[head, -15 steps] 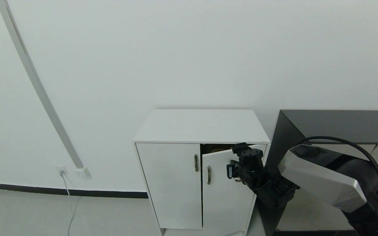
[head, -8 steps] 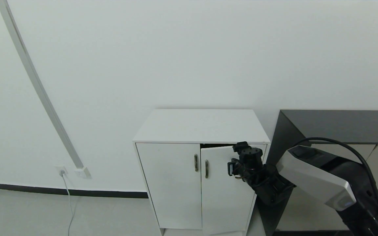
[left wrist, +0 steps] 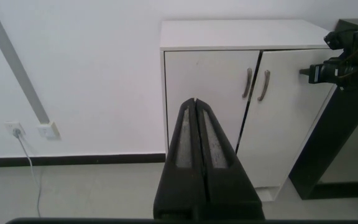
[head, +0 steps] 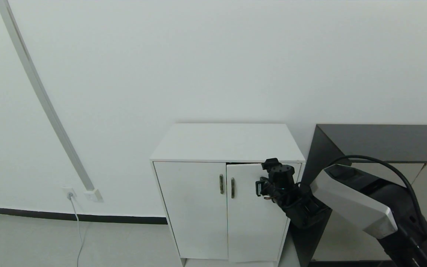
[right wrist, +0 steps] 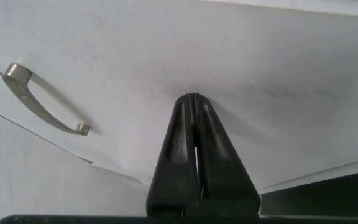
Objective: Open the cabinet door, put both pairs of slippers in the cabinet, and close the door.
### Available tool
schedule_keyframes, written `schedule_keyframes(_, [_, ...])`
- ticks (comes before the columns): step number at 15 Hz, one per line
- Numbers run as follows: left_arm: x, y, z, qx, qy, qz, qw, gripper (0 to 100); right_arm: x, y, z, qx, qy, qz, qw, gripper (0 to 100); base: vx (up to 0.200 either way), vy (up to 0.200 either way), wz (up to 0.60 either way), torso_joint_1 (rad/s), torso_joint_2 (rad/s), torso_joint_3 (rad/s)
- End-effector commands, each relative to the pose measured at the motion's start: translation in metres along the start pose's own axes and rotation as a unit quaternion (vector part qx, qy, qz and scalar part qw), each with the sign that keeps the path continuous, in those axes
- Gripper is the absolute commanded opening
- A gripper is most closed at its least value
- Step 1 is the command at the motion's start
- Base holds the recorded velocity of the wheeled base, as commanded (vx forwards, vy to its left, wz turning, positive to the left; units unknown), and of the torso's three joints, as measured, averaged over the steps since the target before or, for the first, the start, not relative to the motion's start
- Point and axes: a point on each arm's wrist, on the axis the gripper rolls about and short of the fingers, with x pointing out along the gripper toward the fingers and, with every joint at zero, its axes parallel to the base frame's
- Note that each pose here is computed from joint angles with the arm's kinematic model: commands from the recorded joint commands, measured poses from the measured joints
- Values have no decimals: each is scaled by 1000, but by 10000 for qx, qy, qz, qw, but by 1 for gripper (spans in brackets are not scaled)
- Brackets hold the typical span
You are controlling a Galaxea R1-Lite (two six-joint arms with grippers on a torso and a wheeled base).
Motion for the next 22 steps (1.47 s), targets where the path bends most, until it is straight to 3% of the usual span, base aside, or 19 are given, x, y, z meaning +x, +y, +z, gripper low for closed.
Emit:
schedule_keyframes(1, [0, 0, 0, 0, 0, -2, 10000, 0, 3, -1, -1, -2, 26, -22, 10000, 0, 0, 0, 0, 0, 0, 0])
schedule_keyframes(22, [0, 0, 0, 0, -7, -2, 10000, 0, 9, -4, -4, -73, 18, -58, 10000, 0, 0, 0, 0, 0, 0, 0])
